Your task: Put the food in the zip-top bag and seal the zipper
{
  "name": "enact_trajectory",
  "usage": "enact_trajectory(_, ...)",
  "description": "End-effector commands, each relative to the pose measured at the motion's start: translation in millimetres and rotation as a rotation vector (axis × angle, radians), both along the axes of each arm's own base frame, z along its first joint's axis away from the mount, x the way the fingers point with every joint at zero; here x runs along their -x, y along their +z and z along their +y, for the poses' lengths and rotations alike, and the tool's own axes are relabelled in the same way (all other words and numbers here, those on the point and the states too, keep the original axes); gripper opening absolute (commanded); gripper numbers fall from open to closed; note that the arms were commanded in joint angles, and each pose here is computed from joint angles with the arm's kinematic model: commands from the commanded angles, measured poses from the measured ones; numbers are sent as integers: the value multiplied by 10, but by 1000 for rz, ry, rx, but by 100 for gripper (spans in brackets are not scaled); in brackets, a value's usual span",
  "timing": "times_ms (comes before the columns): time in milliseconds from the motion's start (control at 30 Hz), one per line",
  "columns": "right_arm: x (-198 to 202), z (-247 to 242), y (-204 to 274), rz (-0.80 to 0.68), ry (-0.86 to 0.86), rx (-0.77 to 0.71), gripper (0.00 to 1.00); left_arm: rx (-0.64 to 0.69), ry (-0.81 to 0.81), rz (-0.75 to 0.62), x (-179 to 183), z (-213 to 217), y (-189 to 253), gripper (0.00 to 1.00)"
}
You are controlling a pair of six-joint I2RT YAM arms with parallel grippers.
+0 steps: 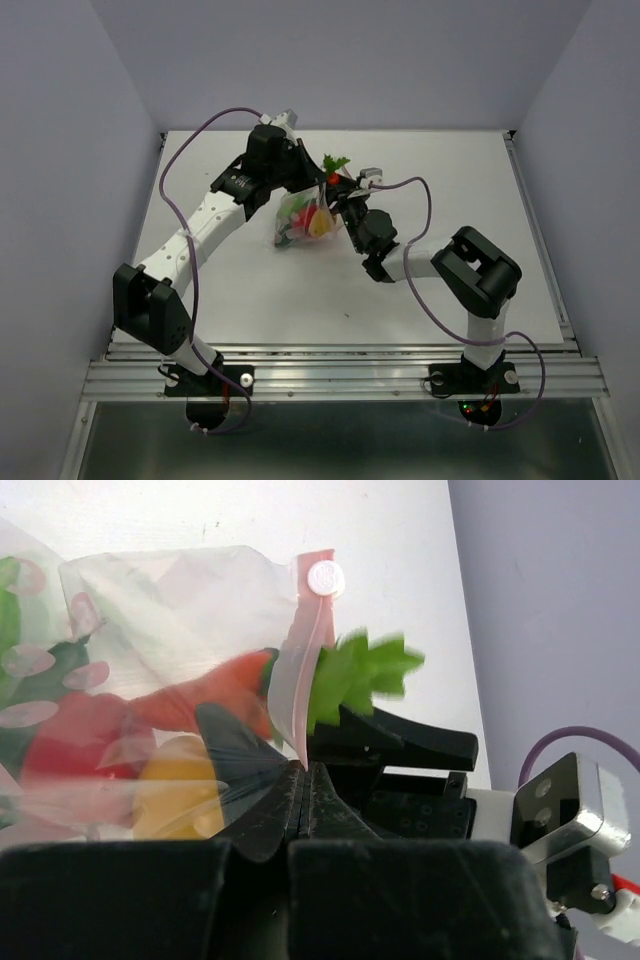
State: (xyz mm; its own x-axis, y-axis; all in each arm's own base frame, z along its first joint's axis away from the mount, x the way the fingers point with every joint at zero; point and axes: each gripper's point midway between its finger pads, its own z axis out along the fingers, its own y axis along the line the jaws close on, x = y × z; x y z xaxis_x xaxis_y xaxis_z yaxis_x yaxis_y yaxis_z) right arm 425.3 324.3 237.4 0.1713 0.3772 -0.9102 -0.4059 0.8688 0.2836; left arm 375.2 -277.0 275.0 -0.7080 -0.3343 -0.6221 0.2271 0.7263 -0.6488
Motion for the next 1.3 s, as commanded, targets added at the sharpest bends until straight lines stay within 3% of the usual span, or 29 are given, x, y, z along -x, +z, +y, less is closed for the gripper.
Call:
enact_trajectory(0,395,-310,1034,-343,-26,-355,60,58,19,-97,11,39,365,0)
enact_trajectory(300,539,-492,1271,-334,-61,-346,80,54,42,-101,-5,83,352,0)
enact_trajectory(400,423,-445,1277,-201,-79,-279,91,54,51,-102,-13,106,345,0)
enact_trajectory(433,371,-421,1261,-149,-89,-250,98,53,49,-103,-12,104,341,0)
enact_trajectory(467,271,-317,989,-19,-91,-142,100,52,50,-106,-18,110,344,0)
enact_trajectory(500,255,-305,1233,-13,-93,-144,100,52,48,-106,-13,110,340,0)
enact_trajectory(533,208,-241,994,93,-93,-32,100,50,49,-105,-16,116,333,0)
enact_trajectory(600,193,-193,1144,131,-81,22,100,45,50,-102,-16,131,303,0)
enact_trajectory(667,208,-200,932,237,-84,120,100,44,48,-99,-6,133,281,0)
enact_trajectory(867,419,-380,984,345,-78,185,100,35,50,-92,-29,167,228,0)
enact_trajectory(1067,299,-886,887,462,-139,201,100,7,6,-126,14,169,290,0)
enact_trajectory(1133,213,-954,799,501,-100,201,100,-15,-15,-124,45,174,255,0)
enact_trajectory(1267,183,-884,723,525,202,222,100,-88,-29,-123,83,245,123,0)
